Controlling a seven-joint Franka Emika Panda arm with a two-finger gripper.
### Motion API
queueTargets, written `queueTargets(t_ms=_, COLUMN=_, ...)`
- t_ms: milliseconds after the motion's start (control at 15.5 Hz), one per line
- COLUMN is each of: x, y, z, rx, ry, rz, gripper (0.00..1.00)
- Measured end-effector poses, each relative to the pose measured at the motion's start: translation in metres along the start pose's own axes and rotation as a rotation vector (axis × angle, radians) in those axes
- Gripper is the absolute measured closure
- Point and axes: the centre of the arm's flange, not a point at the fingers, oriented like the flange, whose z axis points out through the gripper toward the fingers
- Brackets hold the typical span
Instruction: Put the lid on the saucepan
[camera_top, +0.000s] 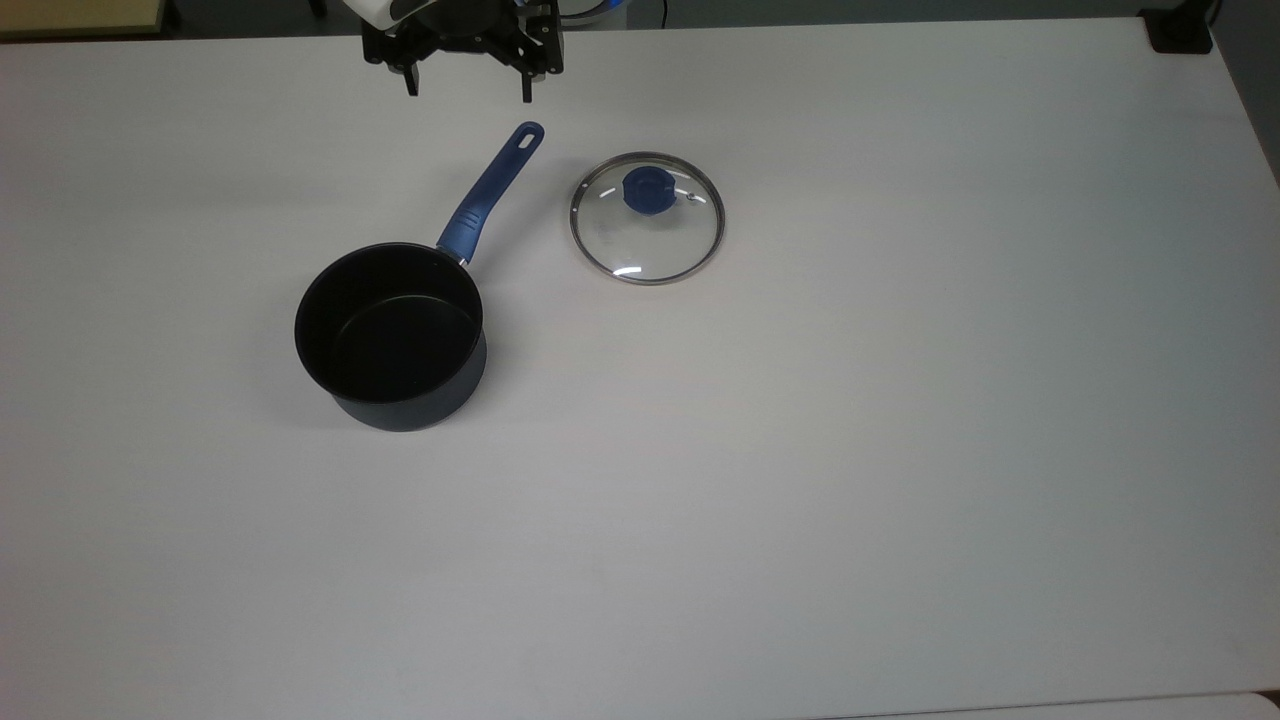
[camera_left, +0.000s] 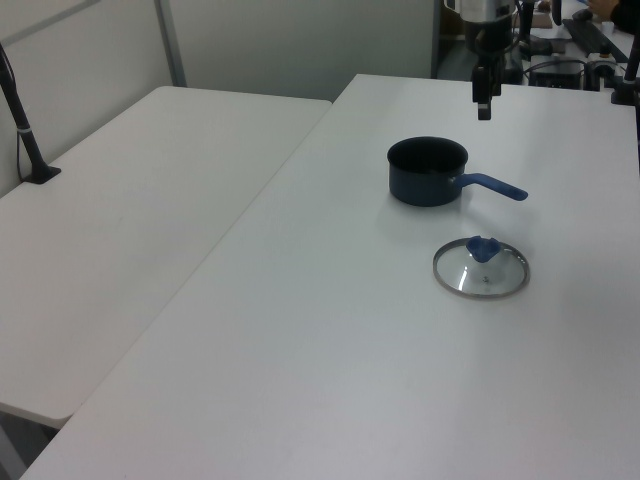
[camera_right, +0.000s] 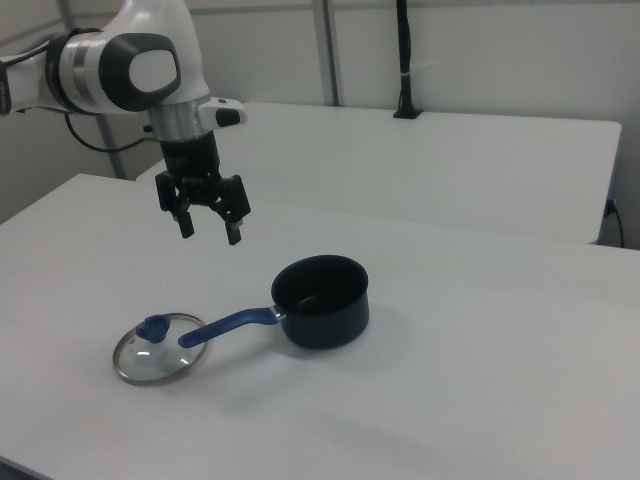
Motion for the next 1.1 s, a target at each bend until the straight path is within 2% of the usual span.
queueTargets(t_ms=1100, x=-0.0014, y=-0.0001, z=0.0011, rx=0.0, ry=-0.013, rz=0.0, gripper=0.0)
